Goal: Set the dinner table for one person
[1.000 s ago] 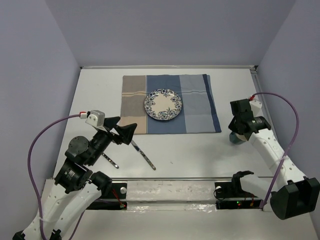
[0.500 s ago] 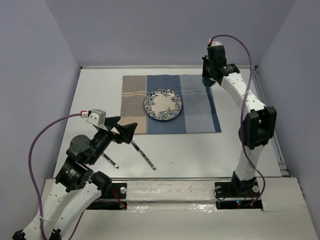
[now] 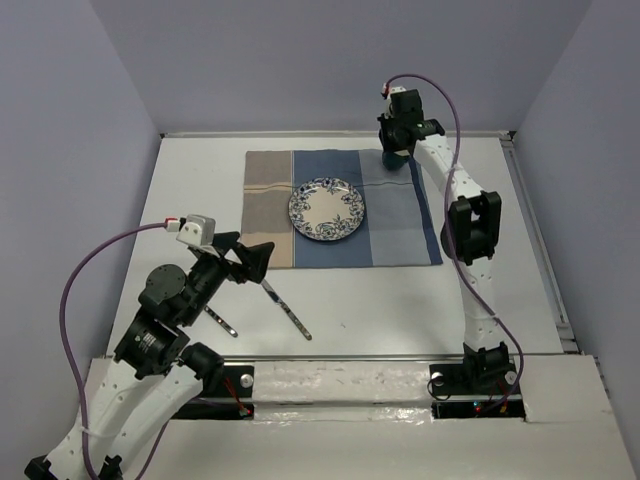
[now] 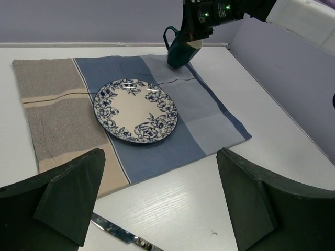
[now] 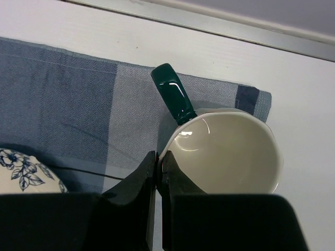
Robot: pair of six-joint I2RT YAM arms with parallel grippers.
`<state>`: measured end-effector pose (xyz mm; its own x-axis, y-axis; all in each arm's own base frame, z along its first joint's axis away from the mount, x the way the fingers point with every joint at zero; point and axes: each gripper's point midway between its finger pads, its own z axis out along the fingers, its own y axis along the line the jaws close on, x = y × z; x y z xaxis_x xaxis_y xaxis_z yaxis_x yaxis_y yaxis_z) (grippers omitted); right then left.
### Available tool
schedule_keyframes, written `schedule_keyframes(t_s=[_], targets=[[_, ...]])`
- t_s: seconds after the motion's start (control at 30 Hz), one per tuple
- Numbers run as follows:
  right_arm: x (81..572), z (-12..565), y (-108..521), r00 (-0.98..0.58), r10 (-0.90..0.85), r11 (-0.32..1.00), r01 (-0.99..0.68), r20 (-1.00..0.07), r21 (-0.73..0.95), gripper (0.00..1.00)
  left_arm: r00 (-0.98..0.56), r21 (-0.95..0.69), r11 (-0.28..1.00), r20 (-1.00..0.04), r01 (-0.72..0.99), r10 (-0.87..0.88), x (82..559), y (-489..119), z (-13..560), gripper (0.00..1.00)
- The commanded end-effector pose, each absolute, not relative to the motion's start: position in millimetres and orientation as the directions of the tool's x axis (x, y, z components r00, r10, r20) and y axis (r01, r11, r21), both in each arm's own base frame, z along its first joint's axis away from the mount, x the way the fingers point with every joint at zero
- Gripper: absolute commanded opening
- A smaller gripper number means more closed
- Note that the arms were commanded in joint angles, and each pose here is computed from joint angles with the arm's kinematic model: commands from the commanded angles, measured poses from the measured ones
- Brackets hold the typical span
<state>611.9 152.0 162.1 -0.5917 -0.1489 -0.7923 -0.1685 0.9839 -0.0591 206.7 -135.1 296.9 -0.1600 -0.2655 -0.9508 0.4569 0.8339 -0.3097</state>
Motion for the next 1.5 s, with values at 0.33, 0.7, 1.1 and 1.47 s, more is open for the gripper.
schedule_keyframes(t_s=[0.33, 0.7, 1.1, 1.47], targets=[[646.1, 181.7, 153.3, -0.473, -0.200, 0.976, -0.169, -0.858, -0.134, 0.07, -0.114, -0.297, 0.854, -0.955, 0.427, -0.275, 218.1, -128.1, 312.6, 0.99], [617.6, 276.8, 171.5, -0.369, -0.043, 0.982, -0.186, -0.929, 0.028, 0.78, -0.086, -0.304, 0.877, -0.952, 0.371, -0.294, 223.1, -113.6, 315.6, 0.99], [416.7, 270.3, 334.1, -0.414, -0.003, 0.811, -0.534, -0.910, 0.240, 0.80, -0.019, -0.334, 0.915, -0.941, 0.227, -0.338, 229.6, -79.3, 321.9, 0.99], [218.9, 139.4, 418.9, -0.540, -0.219, 0.727, -0.646, -0.813, 0.233, 0.70, 0.001, -0.342, 0.920, -0.937, 0.191, -0.349, 232.3, -70.1, 322.8, 0.99]])
